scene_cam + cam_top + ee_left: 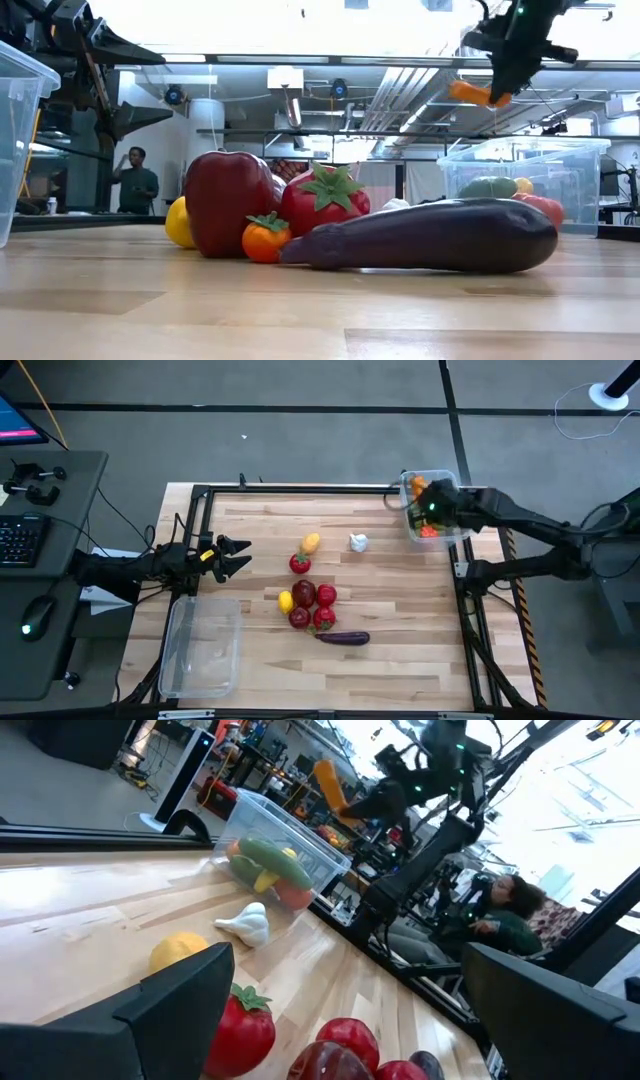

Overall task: Sort produce into baskets
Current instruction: Put the orange chili pepper into the top transparent bin

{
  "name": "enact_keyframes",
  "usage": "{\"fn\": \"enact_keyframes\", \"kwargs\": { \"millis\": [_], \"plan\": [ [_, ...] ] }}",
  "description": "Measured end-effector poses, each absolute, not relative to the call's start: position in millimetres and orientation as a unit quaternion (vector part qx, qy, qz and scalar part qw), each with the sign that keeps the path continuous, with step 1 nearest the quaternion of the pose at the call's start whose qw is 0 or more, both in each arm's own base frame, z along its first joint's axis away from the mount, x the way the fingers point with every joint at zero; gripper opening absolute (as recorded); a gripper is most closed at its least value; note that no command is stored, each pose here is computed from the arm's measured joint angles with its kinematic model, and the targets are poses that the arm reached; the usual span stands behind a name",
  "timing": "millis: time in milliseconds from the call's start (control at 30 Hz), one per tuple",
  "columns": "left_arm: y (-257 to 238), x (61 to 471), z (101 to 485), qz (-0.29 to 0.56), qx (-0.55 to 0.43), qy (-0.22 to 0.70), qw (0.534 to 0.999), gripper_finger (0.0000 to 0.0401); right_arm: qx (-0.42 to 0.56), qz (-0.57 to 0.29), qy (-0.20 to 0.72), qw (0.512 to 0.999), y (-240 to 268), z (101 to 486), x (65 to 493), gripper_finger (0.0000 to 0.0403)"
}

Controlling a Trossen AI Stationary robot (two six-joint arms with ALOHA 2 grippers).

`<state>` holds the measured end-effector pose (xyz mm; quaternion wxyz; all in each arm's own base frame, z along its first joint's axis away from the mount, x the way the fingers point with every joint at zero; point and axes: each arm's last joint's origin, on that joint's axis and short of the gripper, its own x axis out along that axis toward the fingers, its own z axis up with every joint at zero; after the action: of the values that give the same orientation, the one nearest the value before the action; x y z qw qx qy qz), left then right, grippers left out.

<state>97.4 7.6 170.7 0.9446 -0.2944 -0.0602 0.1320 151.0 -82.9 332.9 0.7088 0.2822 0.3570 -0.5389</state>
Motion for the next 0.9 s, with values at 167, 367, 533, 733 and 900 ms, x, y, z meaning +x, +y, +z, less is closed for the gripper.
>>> {"fn": "enact_keyframes", "kwargs": {
  "millis": [167, 367, 533, 733, 900],
  "plan": [
    [8, 97, 171, 0.132, -0.294, -0.061, 0.945, 0.0378, 0.326, -0.538, 0.373, 0.683, -100, 328, 146, 0.0014],
    [8, 97, 171, 0.132, -0.294, -0.060, 0.945, 0.0378, 0.360, -0.522, 0.396, 0.664, -113, 322, 143, 0.0013],
    [8, 97, 171, 0.132, -0.294, -0.060, 0.945, 0.0378, 0.375, -0.509, 0.401, 0.662, -119, 322, 138, 0.0012],
    [8, 97, 171, 0.132, -0.294, -0.060, 0.945, 0.0378, 0.410, -0.500, 0.395, 0.653, -129, 313, 133, 0.0016],
    [8, 97, 171, 0.132, -0.294, -0.060, 0.945, 0.0378, 0.408, -0.500, 0.366, 0.670, -134, 316, 136, 0.0065]
  ]
}}
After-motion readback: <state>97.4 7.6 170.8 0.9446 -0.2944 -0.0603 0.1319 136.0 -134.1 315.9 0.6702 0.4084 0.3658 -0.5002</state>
